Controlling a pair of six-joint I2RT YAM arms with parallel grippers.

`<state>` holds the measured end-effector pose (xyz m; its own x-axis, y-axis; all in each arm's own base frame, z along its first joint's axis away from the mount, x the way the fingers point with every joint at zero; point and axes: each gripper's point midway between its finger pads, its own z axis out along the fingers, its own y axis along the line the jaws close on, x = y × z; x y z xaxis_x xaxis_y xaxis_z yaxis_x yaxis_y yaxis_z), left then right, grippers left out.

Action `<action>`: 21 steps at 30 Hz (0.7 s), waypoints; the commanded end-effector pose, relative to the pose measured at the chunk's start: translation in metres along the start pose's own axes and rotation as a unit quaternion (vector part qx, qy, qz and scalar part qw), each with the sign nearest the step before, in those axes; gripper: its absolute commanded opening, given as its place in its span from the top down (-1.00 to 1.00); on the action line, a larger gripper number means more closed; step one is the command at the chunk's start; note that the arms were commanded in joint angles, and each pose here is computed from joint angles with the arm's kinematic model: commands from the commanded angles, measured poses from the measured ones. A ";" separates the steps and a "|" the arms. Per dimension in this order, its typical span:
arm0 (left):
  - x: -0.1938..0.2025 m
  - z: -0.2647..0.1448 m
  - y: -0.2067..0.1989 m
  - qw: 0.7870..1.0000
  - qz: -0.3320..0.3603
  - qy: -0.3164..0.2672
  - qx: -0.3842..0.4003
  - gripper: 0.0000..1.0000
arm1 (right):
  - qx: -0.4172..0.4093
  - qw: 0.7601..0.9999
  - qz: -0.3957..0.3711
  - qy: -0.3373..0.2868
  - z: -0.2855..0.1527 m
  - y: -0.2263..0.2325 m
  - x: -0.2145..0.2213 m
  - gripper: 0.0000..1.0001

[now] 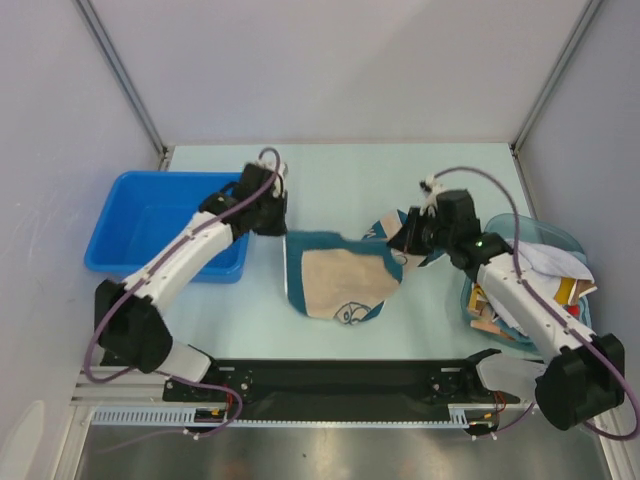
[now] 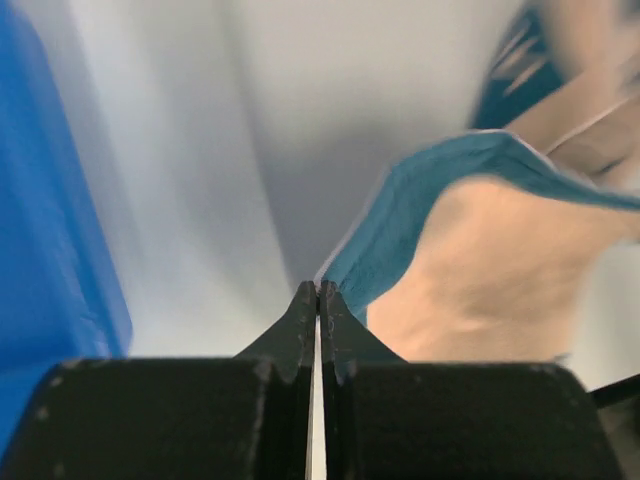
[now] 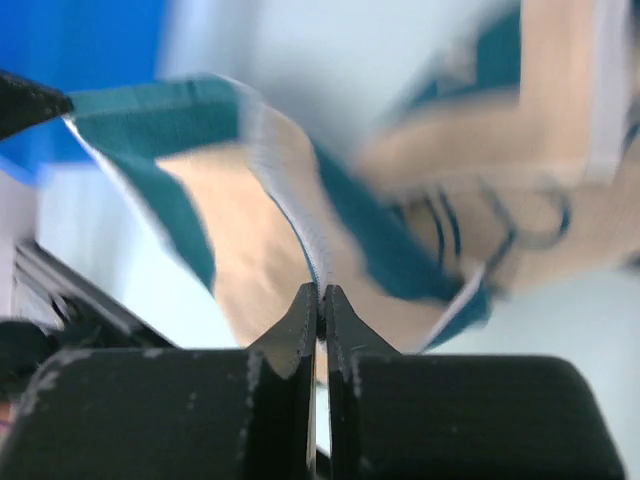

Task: Fold and stack the towels
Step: Flatten out the crumpled towel

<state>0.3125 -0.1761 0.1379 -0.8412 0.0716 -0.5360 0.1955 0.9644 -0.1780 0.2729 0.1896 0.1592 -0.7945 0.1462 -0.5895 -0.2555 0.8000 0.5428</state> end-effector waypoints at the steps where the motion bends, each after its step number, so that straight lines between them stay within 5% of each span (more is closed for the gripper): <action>1: -0.114 -0.135 -0.030 0.976 0.022 -0.212 0.046 0.99 | 0.005 0.988 -0.072 -0.138 -0.070 0.052 -0.094 1.00; 8: -0.144 -0.292 -0.065 0.920 0.050 -0.354 0.158 0.99 | -0.043 0.941 -0.160 -0.296 -0.195 0.130 -0.158 1.00; 12: -0.126 -0.374 -0.085 0.866 0.066 -0.426 0.252 0.99 | -0.129 0.884 -0.206 -0.400 -0.278 0.180 -0.158 1.00; 17: -0.094 -0.444 -0.110 0.796 0.085 -0.469 0.374 0.99 | -0.231 0.824 -0.237 -0.459 -0.359 0.221 -0.133 1.00; 21: -0.087 -0.472 -0.111 0.775 0.080 -0.487 0.395 0.99 | -0.254 0.801 -0.249 -0.481 -0.391 0.234 -0.128 1.00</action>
<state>0.1386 -0.1581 0.5774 -0.0445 -0.3821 -0.9231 0.7712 0.5742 -0.2748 0.1170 0.1298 0.5727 0.1572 0.4293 -0.8894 -0.7528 0.6350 0.1734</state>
